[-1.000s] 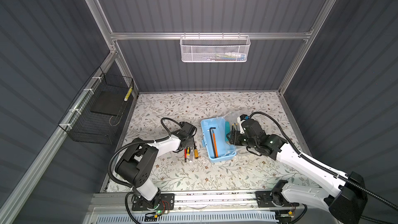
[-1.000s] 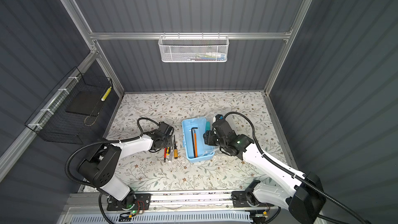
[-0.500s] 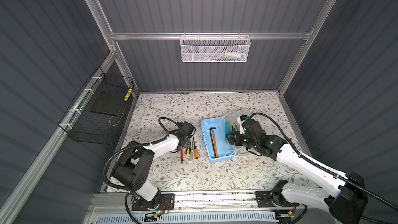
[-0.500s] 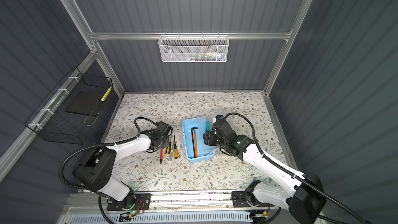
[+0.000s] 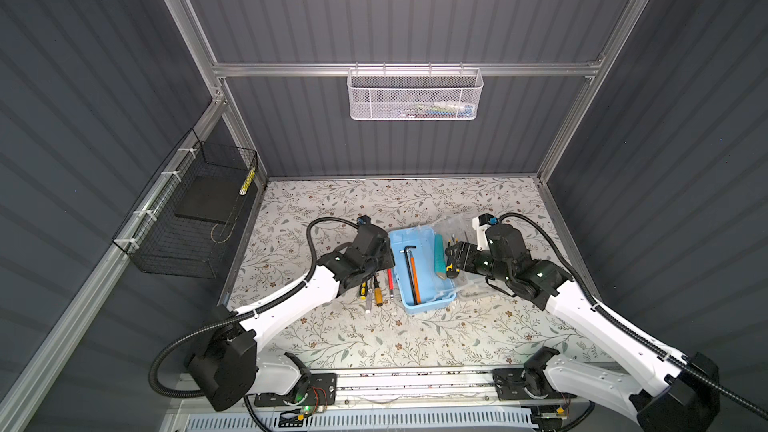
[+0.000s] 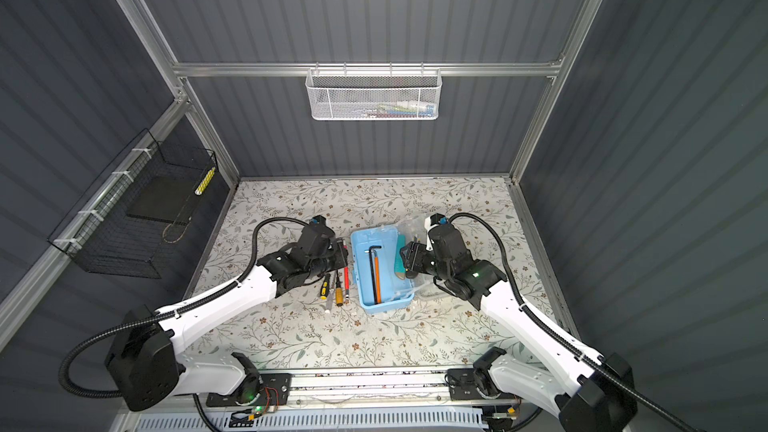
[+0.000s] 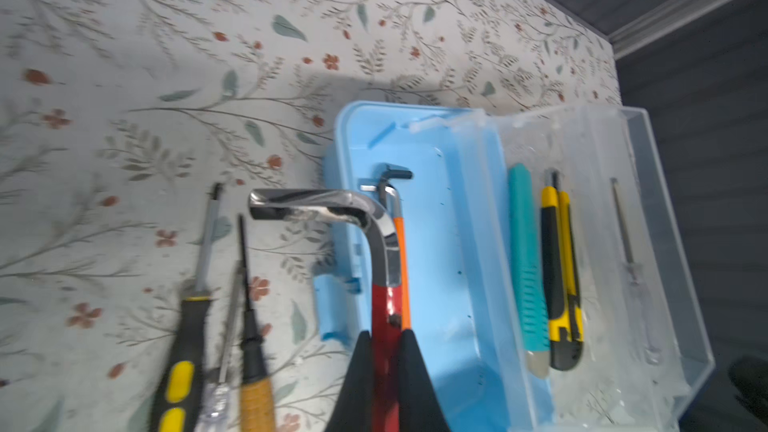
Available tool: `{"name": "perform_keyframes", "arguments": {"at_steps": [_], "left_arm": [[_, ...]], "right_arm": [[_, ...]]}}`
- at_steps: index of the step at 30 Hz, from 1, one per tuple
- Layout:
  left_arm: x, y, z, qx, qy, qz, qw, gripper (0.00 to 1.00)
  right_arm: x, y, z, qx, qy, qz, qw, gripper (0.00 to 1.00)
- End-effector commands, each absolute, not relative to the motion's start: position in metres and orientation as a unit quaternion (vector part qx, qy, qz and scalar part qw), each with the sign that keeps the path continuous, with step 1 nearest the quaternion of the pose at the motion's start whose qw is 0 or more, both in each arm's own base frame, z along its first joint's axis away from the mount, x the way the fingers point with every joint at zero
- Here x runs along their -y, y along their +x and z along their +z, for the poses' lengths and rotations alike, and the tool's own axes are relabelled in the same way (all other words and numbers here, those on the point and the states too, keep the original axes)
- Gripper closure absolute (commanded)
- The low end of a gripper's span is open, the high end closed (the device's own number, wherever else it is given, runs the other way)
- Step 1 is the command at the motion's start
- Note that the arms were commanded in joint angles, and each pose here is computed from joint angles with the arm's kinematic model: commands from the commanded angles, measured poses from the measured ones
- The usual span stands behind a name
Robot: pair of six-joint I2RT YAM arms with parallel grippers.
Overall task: Pack the tool kit
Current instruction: 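Lift the red hex key with the left gripper and carry it over the blue box, then lower the red hex key into the blue box and open the left gripper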
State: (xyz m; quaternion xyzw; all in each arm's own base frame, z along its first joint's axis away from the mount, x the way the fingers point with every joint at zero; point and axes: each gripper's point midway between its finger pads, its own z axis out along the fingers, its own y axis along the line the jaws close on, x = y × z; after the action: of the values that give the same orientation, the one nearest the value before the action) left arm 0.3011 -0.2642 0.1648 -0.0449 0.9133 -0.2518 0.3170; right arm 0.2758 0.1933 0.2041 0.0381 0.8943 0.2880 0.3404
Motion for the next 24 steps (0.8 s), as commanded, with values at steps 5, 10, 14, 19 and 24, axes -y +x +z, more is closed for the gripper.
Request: {"name": "perform_keyframes", "arguments": {"at_steps": [5,10,14,19,24], "left_arm": [[0.31,0.324,0.171,-0.896,-0.051,-0.299,0.326,1.0],[0.325,0.328,0.15,-0.9,-0.058,-0.304,0.308,1.0],[0.336,0.33,0.138,-0.906,-0.048,-0.294,0.3,1.0],[0.342,0.333,0.119,-0.917,-0.046,-0.275,0.285,1.0],[0.342,0.336,0.104,-0.927,-0.048,-0.254,0.273,1.0]], "right_arm": [[-0.189,0.27,0.207,-0.891,0.03,0.291,0.346,0.38],[-0.185,0.269,0.207,-0.89,0.033,0.293,0.349,0.37],[-0.185,0.269,0.203,-0.89,0.034,0.294,0.346,0.38],[-0.183,0.268,0.198,-0.892,0.037,0.293,0.343,0.37],[-0.178,0.267,0.196,-0.892,0.04,0.292,0.344,0.36]]}}
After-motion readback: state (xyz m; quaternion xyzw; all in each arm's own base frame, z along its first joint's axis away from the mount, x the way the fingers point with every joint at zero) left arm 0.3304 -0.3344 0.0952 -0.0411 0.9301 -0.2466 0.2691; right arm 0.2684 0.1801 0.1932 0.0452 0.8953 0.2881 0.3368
